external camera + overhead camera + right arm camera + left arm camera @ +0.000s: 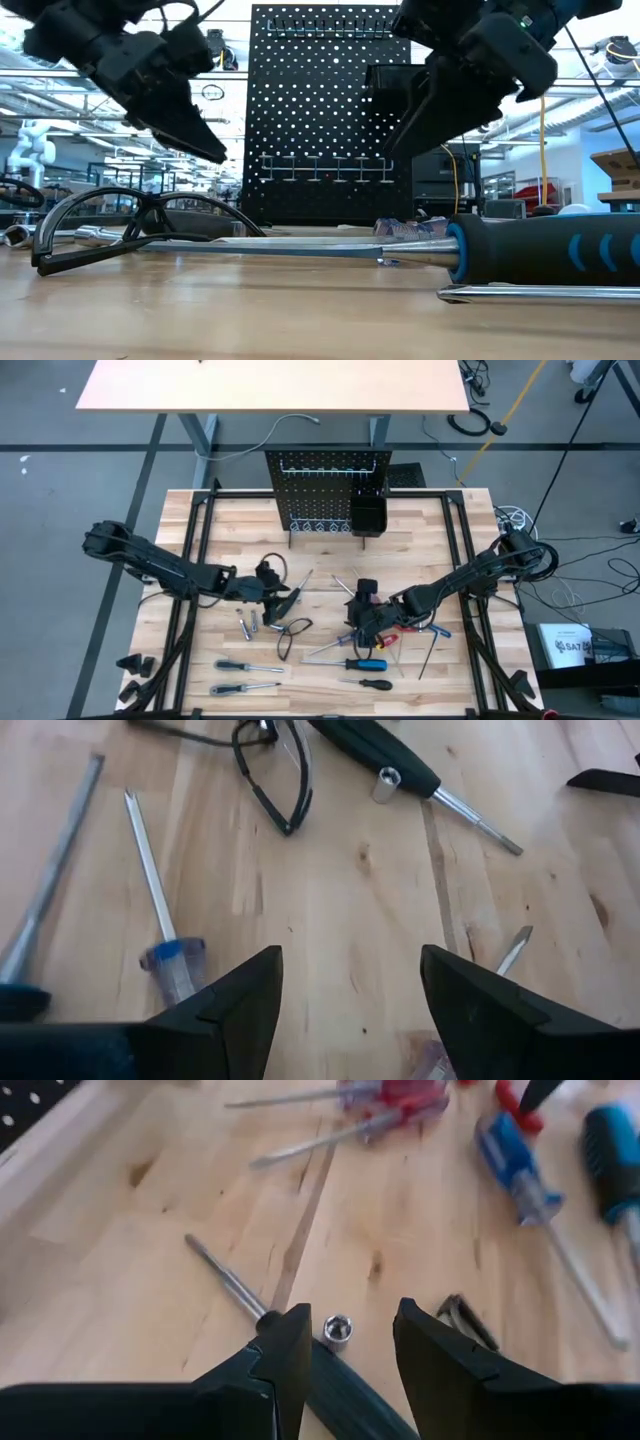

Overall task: Hang tools onto peg board
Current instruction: Hang the bottom right black screwdriver on the peg board

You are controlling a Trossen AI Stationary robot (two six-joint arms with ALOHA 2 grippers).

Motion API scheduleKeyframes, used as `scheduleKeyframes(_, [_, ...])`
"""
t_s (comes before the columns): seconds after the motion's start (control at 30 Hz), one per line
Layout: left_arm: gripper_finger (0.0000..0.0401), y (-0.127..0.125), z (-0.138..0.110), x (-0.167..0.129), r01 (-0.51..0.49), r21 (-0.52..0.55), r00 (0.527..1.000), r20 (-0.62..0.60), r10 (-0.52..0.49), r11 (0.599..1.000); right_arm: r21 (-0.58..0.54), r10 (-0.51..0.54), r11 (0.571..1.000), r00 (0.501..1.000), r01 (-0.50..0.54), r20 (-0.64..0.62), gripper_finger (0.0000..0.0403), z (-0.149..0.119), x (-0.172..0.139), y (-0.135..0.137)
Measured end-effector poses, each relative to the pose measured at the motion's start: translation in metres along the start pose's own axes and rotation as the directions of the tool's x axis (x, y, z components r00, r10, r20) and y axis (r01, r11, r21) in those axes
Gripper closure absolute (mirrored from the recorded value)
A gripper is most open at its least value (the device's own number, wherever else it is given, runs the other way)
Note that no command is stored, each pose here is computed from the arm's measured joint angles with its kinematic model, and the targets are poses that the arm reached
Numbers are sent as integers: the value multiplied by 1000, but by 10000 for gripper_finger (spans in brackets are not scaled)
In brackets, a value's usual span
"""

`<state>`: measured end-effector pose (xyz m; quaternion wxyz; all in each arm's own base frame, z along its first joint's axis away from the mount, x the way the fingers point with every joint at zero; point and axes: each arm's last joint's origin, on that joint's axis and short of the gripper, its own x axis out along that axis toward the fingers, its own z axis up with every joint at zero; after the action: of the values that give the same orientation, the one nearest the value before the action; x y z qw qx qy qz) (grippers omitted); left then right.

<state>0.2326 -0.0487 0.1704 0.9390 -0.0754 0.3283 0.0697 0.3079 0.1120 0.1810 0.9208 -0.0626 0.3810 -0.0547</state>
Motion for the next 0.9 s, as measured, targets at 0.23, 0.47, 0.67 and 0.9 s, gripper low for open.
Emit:
scheduleKeyframes(0.23, [256,-4,8,14,-89,3,994,-61,89,996,7,-5,1000,1000,5,-1,174,0,0,0])
scheduleKeyframes(0.47, [252,-5,3,20,-79,-117,991,-113,66,990,9,-5,1000,1000,5,-1,174,0,0,0])
scheduleKeyframes(0.67, [232,-5,-1,25,-103,-102,987,-131,89,989,9,-5,1000,1000,5,-1,174,0,0,0])
scheduleKeyframes(0.9, [223,-5,-10,35,-126,-78,977,-180,110,989,10,-5,1000,1000,5,-1,174,0,0,0])
